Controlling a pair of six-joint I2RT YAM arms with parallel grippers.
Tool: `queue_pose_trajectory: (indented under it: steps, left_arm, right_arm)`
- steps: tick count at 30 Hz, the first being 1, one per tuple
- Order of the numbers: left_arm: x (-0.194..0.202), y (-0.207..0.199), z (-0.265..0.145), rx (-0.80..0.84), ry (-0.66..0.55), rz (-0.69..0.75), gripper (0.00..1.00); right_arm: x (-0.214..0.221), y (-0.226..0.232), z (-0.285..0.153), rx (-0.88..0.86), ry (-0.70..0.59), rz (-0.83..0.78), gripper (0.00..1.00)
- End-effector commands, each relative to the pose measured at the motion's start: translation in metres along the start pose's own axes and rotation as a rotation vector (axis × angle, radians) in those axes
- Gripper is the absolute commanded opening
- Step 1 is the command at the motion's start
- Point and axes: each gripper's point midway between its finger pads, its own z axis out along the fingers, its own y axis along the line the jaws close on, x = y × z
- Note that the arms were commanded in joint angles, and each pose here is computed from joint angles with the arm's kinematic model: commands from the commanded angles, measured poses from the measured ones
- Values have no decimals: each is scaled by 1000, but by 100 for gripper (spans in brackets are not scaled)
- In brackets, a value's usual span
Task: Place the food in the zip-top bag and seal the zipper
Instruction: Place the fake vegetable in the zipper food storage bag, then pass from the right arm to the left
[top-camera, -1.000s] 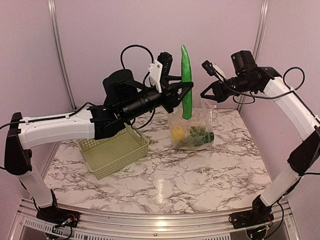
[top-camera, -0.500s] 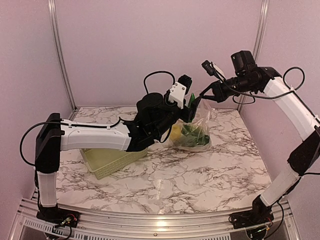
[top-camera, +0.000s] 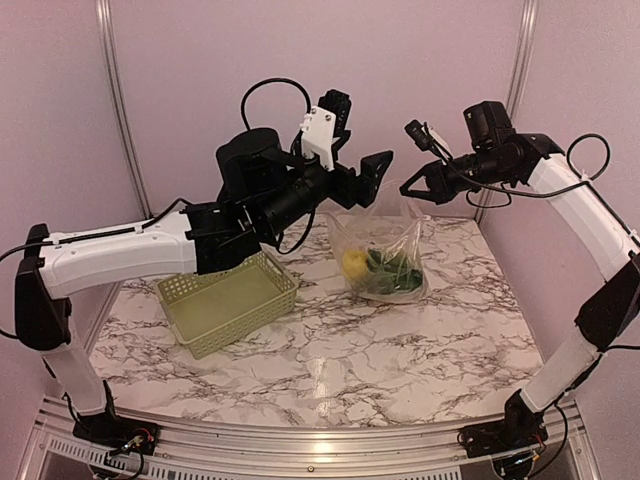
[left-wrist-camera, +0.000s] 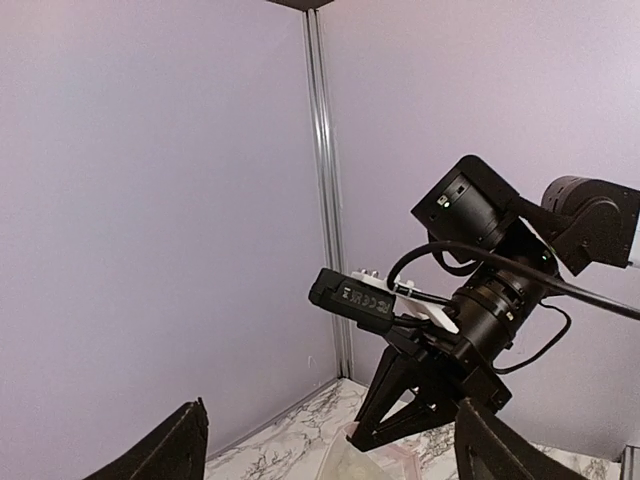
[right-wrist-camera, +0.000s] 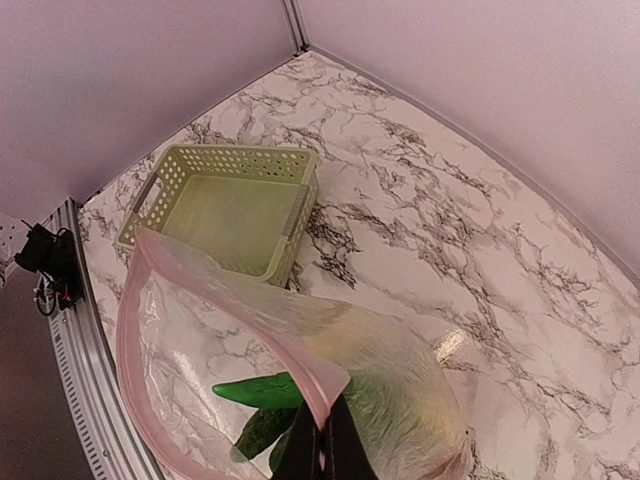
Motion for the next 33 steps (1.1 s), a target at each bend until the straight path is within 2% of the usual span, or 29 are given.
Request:
queue_pose_trajectory:
  steps: [1, 6, 11, 16, 24, 30, 33]
  left_arm:
    - [28, -19, -34, 170, 221, 96, 88]
    - [76, -11, -82, 214, 418, 212, 89]
    - [97, -7, -115, 251, 458, 190, 93]
    - [125, -9, -109, 269, 464, 182, 91]
    - [153, -16, -77, 294, 428, 174, 81]
    - [162, -19, -59, 308, 409, 233, 65]
    - [159, -16, -53, 293, 372, 239, 54]
  right_arm:
    - [-13, 7, -9, -26, -47, -37, 0]
    - [-8, 14, -13, -41, -45, -63, 0]
    - [-3, 26, -16, -93, -36, -87, 0]
    - [1, 34, -16, -123, -29, -101, 0]
    - [10, 41, -12, -141, -5, -107, 0]
    - [12, 42, -11, -146, 3, -109, 0]
    - [15, 41, -7, -150, 13, -103, 0]
